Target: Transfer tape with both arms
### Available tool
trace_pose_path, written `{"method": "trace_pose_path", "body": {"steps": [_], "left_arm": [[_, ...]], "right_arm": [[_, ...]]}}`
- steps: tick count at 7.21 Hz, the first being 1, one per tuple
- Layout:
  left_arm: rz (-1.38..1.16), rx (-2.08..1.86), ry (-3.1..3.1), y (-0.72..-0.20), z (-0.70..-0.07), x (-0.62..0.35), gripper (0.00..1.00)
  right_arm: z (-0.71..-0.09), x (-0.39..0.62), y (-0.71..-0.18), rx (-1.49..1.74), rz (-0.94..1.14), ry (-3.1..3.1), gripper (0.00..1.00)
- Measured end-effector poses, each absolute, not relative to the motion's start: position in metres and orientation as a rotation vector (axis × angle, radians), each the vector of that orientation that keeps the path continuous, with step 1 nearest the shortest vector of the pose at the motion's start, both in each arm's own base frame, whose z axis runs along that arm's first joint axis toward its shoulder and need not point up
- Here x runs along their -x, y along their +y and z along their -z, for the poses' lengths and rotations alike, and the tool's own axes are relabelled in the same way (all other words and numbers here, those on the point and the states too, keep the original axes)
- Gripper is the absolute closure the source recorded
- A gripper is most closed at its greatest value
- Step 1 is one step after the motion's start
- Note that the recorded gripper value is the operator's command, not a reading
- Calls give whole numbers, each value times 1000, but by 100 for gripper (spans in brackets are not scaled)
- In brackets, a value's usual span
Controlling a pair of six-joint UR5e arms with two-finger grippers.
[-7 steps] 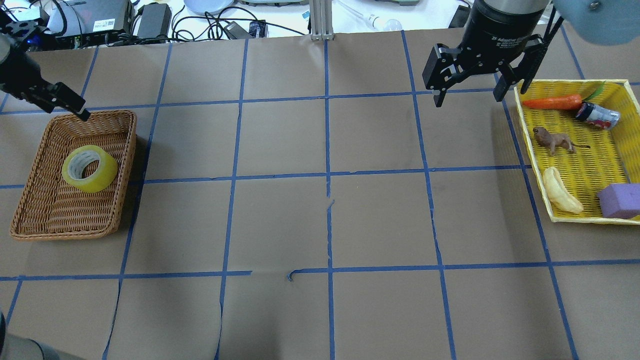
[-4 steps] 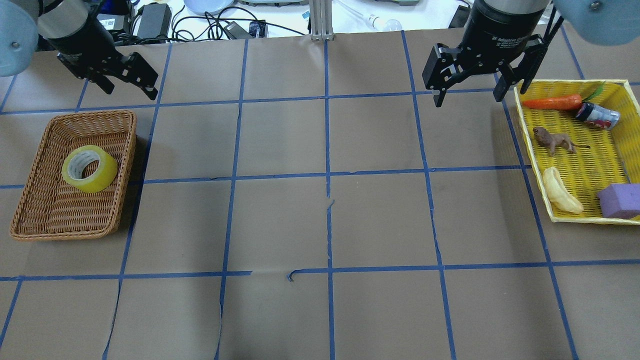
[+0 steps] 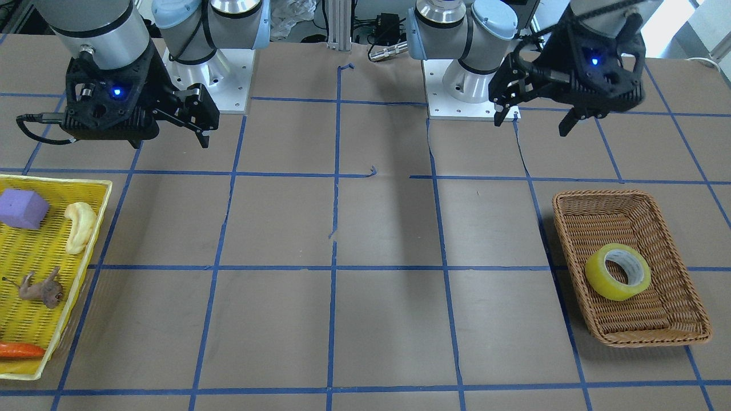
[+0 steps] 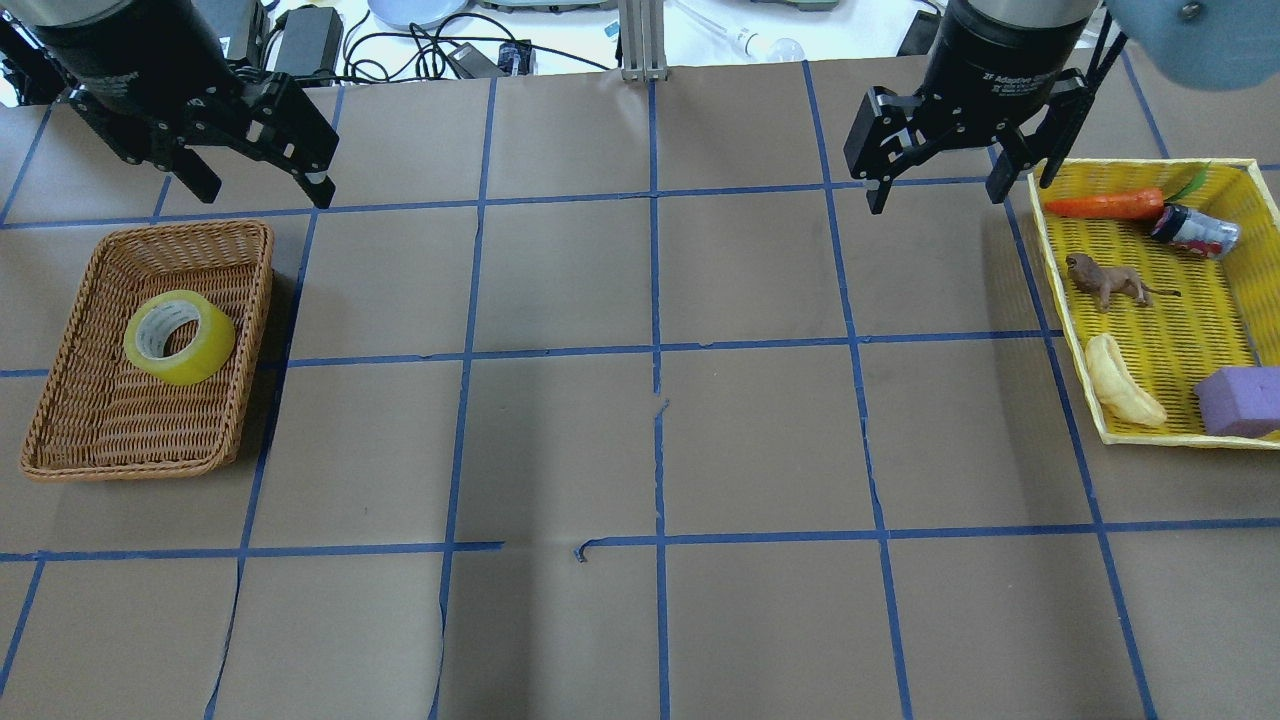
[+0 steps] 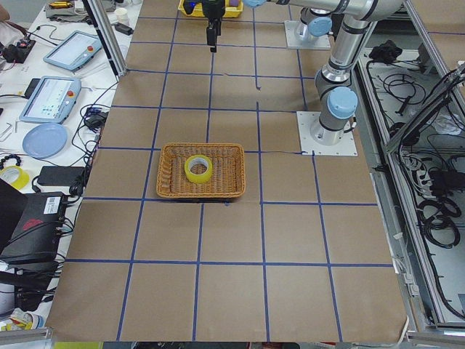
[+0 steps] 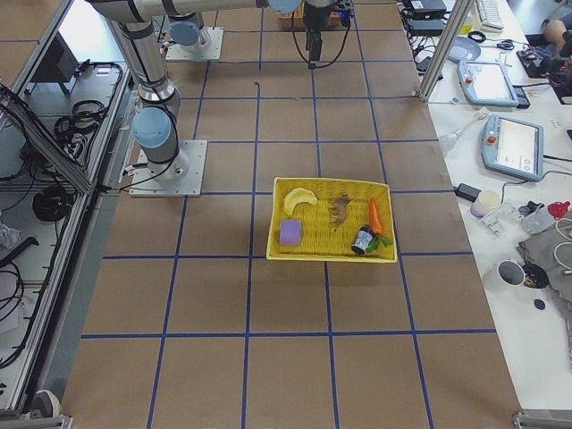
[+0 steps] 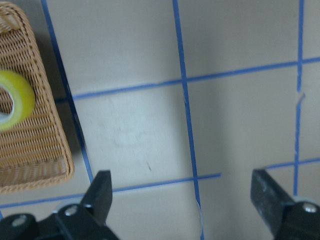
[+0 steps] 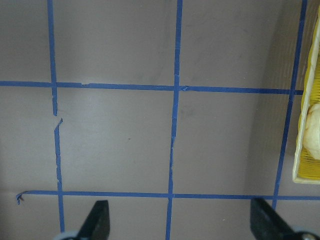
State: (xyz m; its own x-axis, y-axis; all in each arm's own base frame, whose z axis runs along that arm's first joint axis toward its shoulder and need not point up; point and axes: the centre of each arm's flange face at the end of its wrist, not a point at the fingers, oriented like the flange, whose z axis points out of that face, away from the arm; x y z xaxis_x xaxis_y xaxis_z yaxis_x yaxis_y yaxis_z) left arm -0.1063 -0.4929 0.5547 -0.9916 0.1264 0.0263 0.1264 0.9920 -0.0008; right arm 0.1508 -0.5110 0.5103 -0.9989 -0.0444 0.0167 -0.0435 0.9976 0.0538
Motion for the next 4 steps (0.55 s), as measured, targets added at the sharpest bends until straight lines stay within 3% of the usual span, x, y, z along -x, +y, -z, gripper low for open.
{"method": "trace_pose_path", "body": {"steps": [4], "left_arm": [[-77, 166, -3115, -483, -544, 119, 0]], "right_arm": [[-510, -151, -511, -74, 82, -3119, 0]]}}
